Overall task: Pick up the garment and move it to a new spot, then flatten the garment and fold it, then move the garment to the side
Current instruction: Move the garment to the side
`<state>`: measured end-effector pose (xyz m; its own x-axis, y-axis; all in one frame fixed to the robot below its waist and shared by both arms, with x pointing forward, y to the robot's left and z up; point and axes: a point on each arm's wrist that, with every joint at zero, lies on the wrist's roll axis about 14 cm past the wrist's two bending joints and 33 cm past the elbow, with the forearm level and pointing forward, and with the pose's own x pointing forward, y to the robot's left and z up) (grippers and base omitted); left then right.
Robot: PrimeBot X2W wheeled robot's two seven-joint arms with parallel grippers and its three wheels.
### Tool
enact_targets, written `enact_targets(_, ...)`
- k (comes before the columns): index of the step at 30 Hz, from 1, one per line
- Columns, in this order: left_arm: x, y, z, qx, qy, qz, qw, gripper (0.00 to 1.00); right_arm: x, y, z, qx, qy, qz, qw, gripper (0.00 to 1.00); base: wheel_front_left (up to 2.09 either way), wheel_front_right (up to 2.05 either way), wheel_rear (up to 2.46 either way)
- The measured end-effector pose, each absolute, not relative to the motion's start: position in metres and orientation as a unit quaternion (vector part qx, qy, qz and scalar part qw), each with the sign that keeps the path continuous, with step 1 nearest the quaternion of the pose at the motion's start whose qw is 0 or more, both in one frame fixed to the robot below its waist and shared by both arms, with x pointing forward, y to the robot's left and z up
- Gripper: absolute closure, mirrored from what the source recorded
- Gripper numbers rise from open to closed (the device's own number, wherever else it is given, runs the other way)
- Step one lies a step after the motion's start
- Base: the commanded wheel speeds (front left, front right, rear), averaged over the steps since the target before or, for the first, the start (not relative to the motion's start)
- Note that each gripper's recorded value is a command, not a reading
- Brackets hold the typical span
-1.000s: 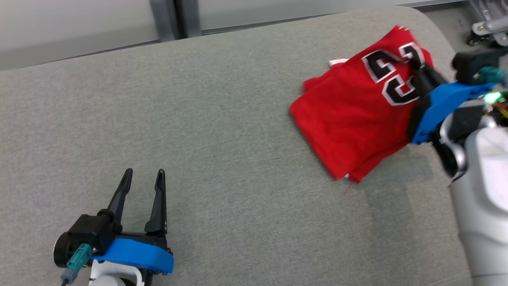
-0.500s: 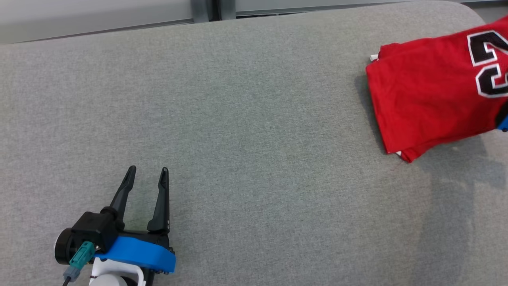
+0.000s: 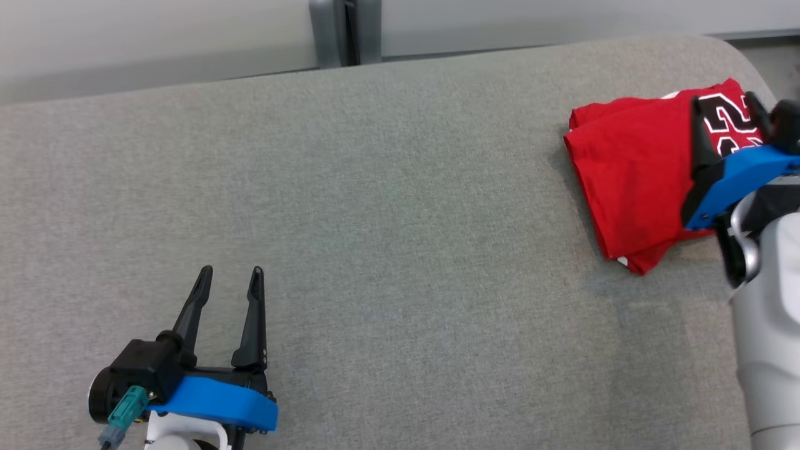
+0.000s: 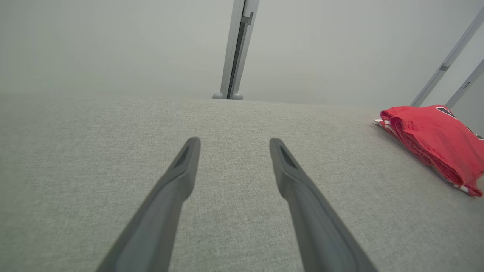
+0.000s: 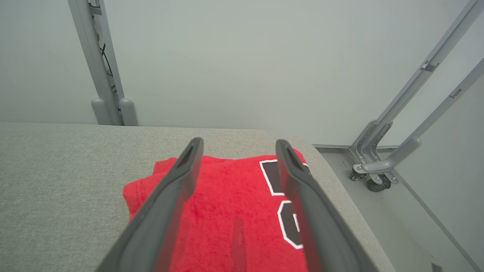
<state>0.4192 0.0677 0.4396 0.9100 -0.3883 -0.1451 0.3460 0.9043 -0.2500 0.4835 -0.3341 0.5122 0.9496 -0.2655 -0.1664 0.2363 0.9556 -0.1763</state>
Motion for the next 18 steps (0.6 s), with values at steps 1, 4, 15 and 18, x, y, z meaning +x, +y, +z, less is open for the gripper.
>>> enact_targets(1, 0.418, 0.071, 0.443, -0.113, 0.091, -0.183, 0.972, 0.00, 0.485, -0.325, 0.516, -0.074, 0.081, -0.117, 0.987, 0.00, 0.00, 0.00, 0.00)
enact_targets(4, 0.413, 0.080, 0.455, -0.117, 0.073, -0.165, 0.977, 0.00, 0.482, -0.291, 0.520, -0.064, 0.051, -0.080, 0.993, 0.00, 0.00, 0.00, 0.00)
enact_targets(15, 0.372, 0.132, 0.467, -0.122, 0.050, -0.078, 0.988, 0.00, 0.428, -0.212, 0.492, -0.007, 0.023, -0.006, 1.000, 0.00, 0.00, 0.00, 0.00)
enact_targets(18, 0.360, 0.144, 0.465, -0.122, 0.051, -0.057, 0.990, 0.00, 0.415, -0.199, 0.486, 0.017, 0.019, 0.007, 1.000, 0.00, 0.00, 0.00, 0.00)
